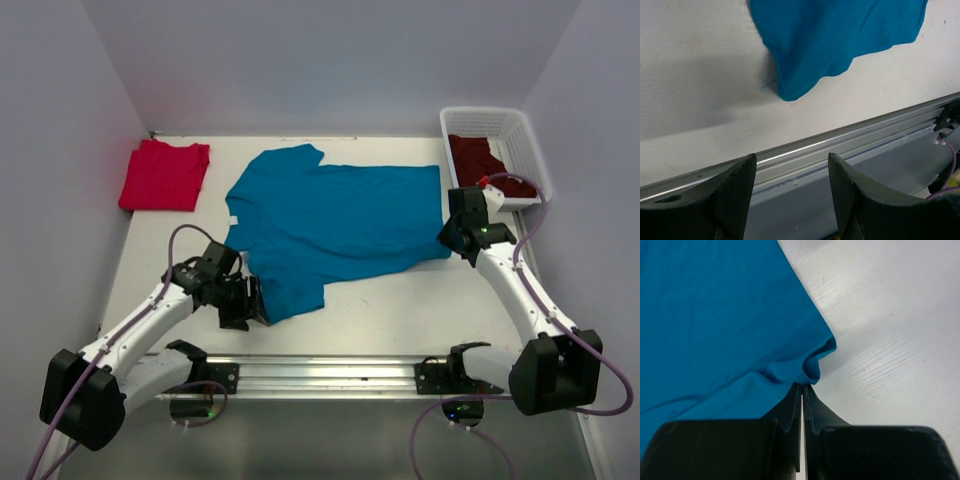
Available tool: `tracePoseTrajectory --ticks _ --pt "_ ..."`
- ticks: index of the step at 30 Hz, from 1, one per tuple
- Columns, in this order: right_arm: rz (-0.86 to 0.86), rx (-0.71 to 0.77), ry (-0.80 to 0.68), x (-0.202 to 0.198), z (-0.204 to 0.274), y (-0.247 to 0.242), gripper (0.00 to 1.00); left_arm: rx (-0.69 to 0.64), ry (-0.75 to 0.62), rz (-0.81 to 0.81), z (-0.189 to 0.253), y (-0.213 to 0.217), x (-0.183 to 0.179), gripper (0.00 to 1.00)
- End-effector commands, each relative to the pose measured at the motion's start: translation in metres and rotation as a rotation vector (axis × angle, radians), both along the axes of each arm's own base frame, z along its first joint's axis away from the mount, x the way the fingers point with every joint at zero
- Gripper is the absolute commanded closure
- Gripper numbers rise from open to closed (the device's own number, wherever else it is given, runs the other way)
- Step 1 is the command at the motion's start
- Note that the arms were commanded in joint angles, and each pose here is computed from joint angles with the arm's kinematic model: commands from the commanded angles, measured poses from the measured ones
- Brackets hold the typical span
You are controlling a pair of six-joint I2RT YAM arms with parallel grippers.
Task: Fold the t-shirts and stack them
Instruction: Flatten the tshirt out
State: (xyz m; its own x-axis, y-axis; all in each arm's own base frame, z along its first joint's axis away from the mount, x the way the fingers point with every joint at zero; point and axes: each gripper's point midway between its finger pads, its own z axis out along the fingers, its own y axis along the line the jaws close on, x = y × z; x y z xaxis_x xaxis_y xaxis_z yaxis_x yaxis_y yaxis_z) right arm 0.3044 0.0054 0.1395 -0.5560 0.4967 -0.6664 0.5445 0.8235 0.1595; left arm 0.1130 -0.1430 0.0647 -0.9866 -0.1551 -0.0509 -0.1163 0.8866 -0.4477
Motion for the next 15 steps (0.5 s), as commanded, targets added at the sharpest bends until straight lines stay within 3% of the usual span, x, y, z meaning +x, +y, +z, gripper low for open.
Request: tracePoseTrajectory --ticks 1,9,15 --pt "0.009 0.004 -0.028 0.005 0.003 0.001 1.00 -0.013 -0.066 0.017 0.001 -0.006 0.017 0.37" --pt "0.009 0.010 -0.030 0.004 0.002 0.002 1.00 0.018 -0.143 0.078 -0.016 -0.007 0.039 0.41" --pt "0.007 -0.001 -0.028 0.003 0.003 0.000 1.00 0.074 -0.073 0.049 -0.043 -0.006 0.031 0.41"
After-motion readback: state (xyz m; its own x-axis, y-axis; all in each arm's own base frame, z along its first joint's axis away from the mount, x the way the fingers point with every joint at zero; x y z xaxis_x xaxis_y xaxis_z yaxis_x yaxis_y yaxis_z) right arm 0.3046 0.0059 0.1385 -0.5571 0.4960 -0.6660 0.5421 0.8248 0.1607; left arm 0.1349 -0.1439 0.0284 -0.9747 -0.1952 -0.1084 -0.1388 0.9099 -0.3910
